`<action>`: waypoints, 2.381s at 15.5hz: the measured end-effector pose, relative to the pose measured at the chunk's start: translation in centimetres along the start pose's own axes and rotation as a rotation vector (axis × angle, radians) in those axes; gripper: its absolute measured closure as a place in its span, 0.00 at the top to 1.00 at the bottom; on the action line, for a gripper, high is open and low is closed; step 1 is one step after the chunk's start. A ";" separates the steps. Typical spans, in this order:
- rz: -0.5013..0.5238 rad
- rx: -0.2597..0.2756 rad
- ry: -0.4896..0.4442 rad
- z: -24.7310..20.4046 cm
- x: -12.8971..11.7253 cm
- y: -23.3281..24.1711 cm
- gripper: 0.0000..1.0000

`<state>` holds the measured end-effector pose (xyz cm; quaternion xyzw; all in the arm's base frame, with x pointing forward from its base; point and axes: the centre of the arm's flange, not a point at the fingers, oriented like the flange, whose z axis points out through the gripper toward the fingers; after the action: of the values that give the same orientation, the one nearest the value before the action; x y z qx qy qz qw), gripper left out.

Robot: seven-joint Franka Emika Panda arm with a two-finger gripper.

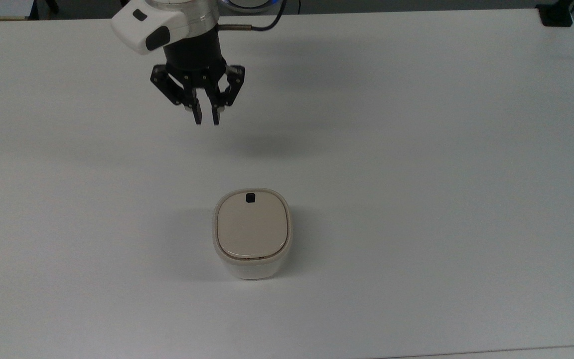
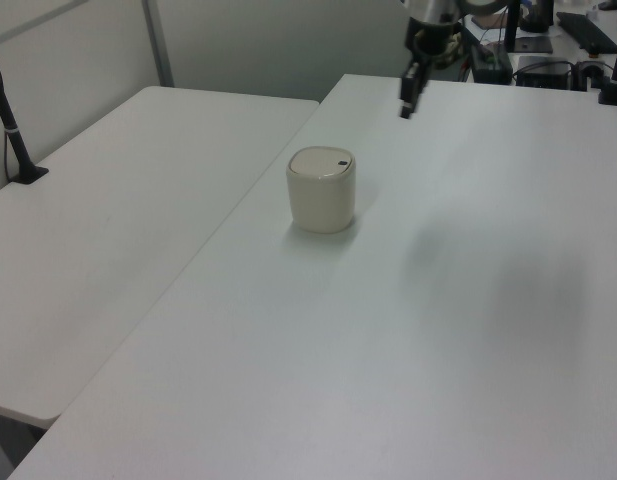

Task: Open the trash bin

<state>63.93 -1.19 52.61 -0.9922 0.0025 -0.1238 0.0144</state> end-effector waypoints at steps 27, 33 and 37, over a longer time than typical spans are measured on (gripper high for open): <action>-0.128 -0.012 0.144 10.6 4.1 -7.2 0.01; -0.136 -0.018 0.142 10.8 4.1 -7.3 0.01; -0.096 -0.015 0.110 9.4 4.0 -7.2 0.23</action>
<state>70.16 6.25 44.68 -0.9830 -0.0435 -0.1784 0.0011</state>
